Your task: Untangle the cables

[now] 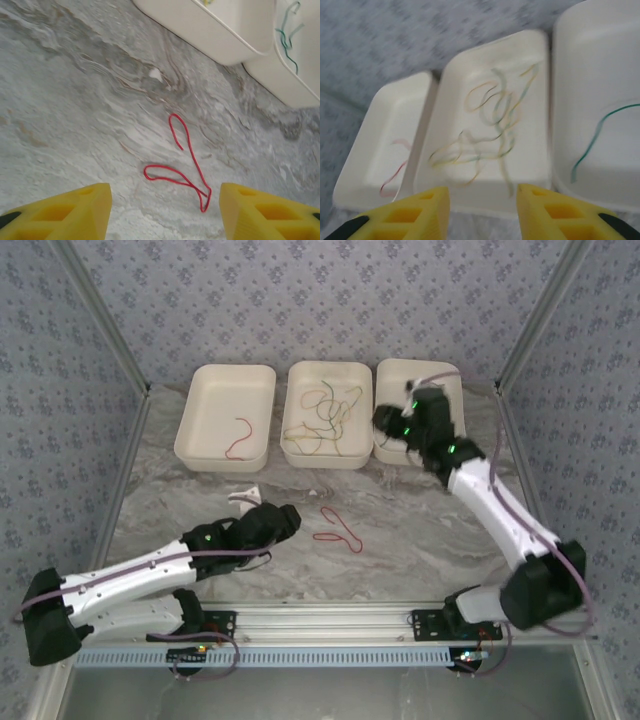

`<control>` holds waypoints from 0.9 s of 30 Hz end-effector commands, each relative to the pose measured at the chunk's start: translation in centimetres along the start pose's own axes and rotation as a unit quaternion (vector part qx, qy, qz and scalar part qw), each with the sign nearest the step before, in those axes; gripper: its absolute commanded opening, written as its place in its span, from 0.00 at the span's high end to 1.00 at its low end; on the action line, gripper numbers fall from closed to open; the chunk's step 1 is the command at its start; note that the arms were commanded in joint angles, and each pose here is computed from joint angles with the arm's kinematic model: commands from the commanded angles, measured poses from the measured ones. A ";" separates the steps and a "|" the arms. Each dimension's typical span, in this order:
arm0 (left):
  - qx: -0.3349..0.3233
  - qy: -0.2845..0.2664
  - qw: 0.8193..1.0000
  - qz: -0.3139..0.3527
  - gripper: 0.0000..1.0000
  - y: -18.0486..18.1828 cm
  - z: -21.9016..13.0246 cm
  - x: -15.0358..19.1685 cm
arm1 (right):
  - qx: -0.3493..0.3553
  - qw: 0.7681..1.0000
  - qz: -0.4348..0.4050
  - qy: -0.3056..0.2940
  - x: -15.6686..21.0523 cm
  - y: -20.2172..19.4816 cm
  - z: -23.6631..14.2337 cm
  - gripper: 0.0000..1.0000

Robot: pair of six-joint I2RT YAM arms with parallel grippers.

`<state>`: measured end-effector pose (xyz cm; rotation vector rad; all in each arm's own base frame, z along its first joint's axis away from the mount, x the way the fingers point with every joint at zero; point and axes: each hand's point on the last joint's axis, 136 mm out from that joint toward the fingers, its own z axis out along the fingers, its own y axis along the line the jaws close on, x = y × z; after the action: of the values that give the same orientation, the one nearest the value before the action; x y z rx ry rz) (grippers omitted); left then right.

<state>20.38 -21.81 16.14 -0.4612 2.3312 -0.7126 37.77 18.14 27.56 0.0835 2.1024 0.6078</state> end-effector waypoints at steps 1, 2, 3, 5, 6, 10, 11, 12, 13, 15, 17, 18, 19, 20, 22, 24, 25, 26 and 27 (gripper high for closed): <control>-0.013 0.036 0.999 0.002 0.40 1.7 -0.6 -0.4 | 0.095 0.990 -0.070 0.071 9.5 -2.4 -1.3 0.55; -0.014 0.036 0.999 -0.005 0.40 2.0 -0.7 -0.8 | 0.100 0.988 -0.082 0.085 11.6 -1.9 -1.9 0.54; -0.012 0.036 0.999 -0.011 0.40 2.4 -0.9 -1.1 | 0.108 0.984 -0.096 0.100 13.7 -1.6 -2.4 0.53; -0.006 0.031 0.999 -0.023 0.40 3.0 -1.2 -1.7 | 0.121 0.977 -0.134 0.111 17.0 -0.6 -3.4 0.53; -0.002 0.029 0.999 -0.026 0.40 3.2 -1.4 -1.8 | 0.128 0.975 -0.149 0.108 18.0 -0.2 -3.8 0.52; 0.012 0.024 0.999 -0.037 0.40 3.8 -2.0 -1.7 | 0.107 0.969 -0.196 0.102 22.3 1.4 -3.6 0.51; 0.013 0.026 0.999 -0.039 0.40 4.0 -2.0 -1.6 | 0.106 0.967 -0.209 0.098 23.2 1.6 -3.3 0.50; 0.014 0.028 0.999 -0.040 0.40 4.2 -2.1 -1.4 | 0.110 0.964 -0.219 0.097 23.9 1.6 -3.1 0.50; 0.015 0.029 0.999 -0.042 0.40 4.4 -2.2 -1.3 | 0.120 0.961 -0.229 0.102 24.7 1.2 -2.6 0.50; 0.018 0.033 0.998 -0.043 0.41 4.5 -2.4 -1.1 | 0.135 0.956 -0.237 0.106 25.8 0.7 -1.8 0.50; 0.020 0.032 0.998 -0.045 0.41 4.7 -2.7 -1.1 | 0.135 0.954 -0.241 0.111 26.7 0.6 -1.2 0.50; 0.021 0.031 0.998 -0.045 0.41 4.7 -2.8 -1.2 | 0.136 0.954 -0.240 0.113 26.9 0.6 -0.9 0.50; 0.022 0.029 0.998 -0.046 0.41 4.8 -3.0 -1.3 | 0.139 0.954 -0.240 0.114 27.1 0.5 -0.7 0.51; 0.023 0.028 0.998 -0.048 0.41 4.8 -3.1 -1.3 | 0.141 0.954 -0.239 0.115 27.3 0.4 -0.4 0.52; 0.028 0.026 0.998 -0.051 0.41 4.8 -3.3 -1.4 | 0.144 0.954 -0.235 0.118 27.5 0.1 0.1 0.54; 0.032 0.026 0.998 -0.053 0.41 4.7 -3.4 -1.4 | 0.140 0.956 -0.226 0.127 27.8 -0.1 0.7 0.58; 0.035 0.027 0.998 -0.053 0.41 4.6 -3.4 -1.3 | 0.138 0.956 -0.222 0.132 27.9 -0.1 0.9 0.61; 0.035 0.029 0.998 -0.053 0.42 4.6 -3.4 -1.3 | 0.134 0.957 -0.221 0.135 28.1 0.0 1.1 0.61; 0.035 0.029 0.998 -0.053 0.42 4.6 -3.3 -1.3 | 0.135 0.956 -0.219 0.138 28.3 0.0 1.2 0.62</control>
<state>18.72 -16.73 16.93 -0.5341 2.3151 -0.8894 22.11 26.29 5.94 -0.3567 2.3526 0.0442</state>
